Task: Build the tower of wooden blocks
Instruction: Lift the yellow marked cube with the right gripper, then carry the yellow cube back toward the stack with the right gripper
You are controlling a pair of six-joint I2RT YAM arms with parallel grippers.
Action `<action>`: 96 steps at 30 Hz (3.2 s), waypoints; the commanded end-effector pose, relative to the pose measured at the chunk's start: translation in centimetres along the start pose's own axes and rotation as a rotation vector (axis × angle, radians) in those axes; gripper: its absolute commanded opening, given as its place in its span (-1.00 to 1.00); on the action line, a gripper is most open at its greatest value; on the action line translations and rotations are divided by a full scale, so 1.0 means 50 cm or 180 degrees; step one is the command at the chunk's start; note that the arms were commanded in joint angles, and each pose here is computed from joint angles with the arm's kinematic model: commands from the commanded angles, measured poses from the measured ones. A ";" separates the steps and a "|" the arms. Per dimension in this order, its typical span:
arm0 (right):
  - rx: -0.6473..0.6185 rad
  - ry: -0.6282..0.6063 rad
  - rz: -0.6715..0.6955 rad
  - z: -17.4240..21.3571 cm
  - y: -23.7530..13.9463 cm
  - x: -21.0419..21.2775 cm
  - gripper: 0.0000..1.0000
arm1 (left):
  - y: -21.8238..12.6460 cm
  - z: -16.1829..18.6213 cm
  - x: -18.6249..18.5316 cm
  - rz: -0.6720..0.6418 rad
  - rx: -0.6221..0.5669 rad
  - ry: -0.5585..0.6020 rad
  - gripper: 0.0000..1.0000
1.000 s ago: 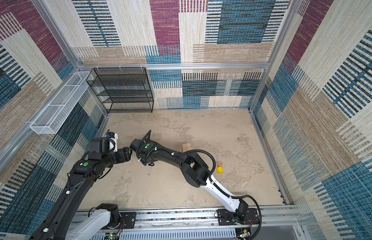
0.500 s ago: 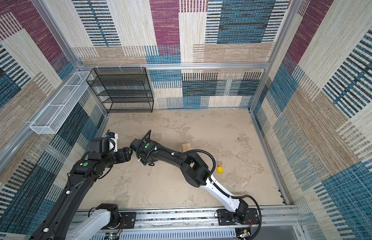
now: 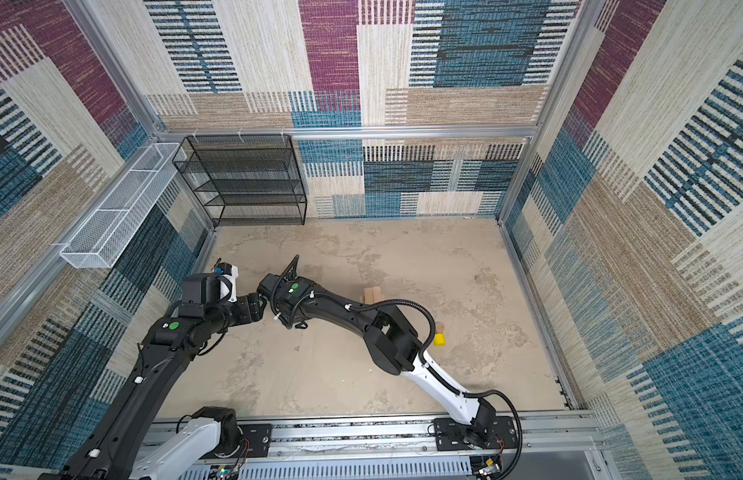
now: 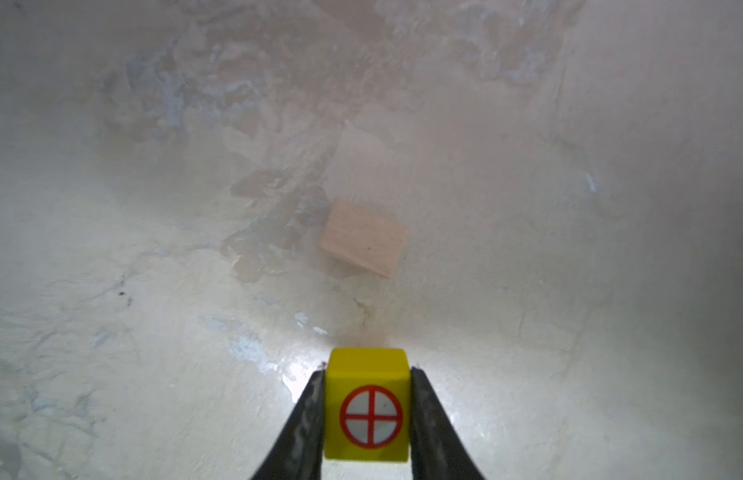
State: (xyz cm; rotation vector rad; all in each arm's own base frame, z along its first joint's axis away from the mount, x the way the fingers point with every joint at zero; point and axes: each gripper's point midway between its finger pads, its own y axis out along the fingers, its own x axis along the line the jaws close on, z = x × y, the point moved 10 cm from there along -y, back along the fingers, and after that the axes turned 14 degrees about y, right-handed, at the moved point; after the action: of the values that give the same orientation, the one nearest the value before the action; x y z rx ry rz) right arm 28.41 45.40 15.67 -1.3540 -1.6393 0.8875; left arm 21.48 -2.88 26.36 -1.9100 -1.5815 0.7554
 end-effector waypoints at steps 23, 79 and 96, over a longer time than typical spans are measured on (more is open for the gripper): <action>-0.0409 -0.0219 -0.0385 -0.046 -0.146 -0.005 -1.00 | 0.029 -0.005 -0.002 0.0118 0.0141 -0.0022 0.50; -0.0927 0.0441 -0.0292 -0.124 -0.365 -0.299 -1.00 | 0.054 -0.102 -0.226 0.0840 0.0012 0.0402 0.49; -0.0928 0.0733 -0.0352 -0.094 -0.382 -0.365 -1.00 | 0.073 -0.109 -0.325 0.1202 0.0127 0.0728 0.49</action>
State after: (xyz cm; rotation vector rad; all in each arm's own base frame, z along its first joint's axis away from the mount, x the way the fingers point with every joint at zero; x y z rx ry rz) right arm 26.35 23.97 31.27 -1.4965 -1.6806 0.4807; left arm 25.23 -19.41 28.36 -2.1710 -1.0927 0.7056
